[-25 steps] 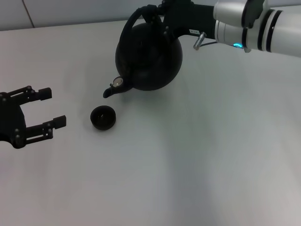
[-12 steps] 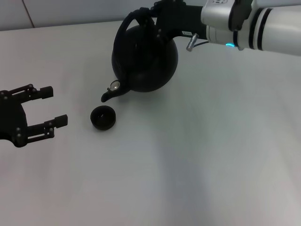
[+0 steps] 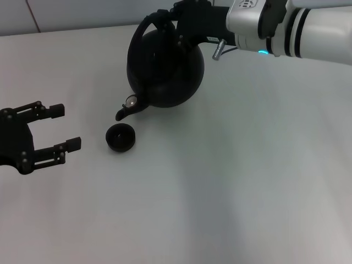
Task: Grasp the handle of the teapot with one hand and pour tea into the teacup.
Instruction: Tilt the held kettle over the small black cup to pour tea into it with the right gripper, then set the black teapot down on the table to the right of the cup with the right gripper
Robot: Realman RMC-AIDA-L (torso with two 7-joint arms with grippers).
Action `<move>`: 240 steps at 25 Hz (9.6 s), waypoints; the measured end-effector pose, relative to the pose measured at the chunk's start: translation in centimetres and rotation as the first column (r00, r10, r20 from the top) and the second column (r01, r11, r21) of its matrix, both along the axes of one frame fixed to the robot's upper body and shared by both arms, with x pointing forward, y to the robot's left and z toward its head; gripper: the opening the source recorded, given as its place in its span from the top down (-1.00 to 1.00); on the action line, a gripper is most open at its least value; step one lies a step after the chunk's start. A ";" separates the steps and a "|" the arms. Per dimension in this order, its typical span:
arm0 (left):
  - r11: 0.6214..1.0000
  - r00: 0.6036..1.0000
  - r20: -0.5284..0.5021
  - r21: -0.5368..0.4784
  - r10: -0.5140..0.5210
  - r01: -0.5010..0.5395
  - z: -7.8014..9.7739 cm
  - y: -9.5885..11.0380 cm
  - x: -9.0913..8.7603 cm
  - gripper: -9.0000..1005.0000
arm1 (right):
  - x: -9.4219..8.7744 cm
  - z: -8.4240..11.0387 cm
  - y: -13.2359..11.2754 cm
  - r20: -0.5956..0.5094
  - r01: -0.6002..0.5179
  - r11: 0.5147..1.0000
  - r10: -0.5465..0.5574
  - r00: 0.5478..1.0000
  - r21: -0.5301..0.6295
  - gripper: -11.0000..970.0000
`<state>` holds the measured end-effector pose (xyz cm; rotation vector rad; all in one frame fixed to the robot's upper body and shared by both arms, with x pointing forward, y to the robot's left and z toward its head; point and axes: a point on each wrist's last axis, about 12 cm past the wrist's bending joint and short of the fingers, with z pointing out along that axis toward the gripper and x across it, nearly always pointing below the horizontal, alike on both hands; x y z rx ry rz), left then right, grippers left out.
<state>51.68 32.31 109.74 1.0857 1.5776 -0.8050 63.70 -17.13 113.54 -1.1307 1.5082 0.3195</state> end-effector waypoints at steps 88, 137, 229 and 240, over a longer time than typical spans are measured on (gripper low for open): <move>1.000 1.000 0.012 0.002 0.010 -0.010 -0.2 0.0 -0.2 -0.50 | -0.5 2.3 1.8 0.187 -0.090 0.953 0.148 0.971 -0.288 0.78; 1.000 0.999 0.025 0.018 0.024 -0.025 -0.3 -0.3 0.3 -0.50 | -0.3 3.3 2.6 0.234 -0.104 0.933 0.193 0.953 -0.346 0.79; 0.999 0.997 0.077 0.036 -0.002 -0.001 0.0 -0.9 0.9 -0.50 | -5.7 -8.0 -7.2 -0.388 0.460 0.833 -0.332 0.860 0.306 0.80; 0.999 0.997 0.078 0.038 -0.002 -0.001 0.0 -0.9 0.9 -0.50 | -5.6 -7.1 -6.9 -0.347 0.427 0.847 -0.316 0.883 0.317 0.48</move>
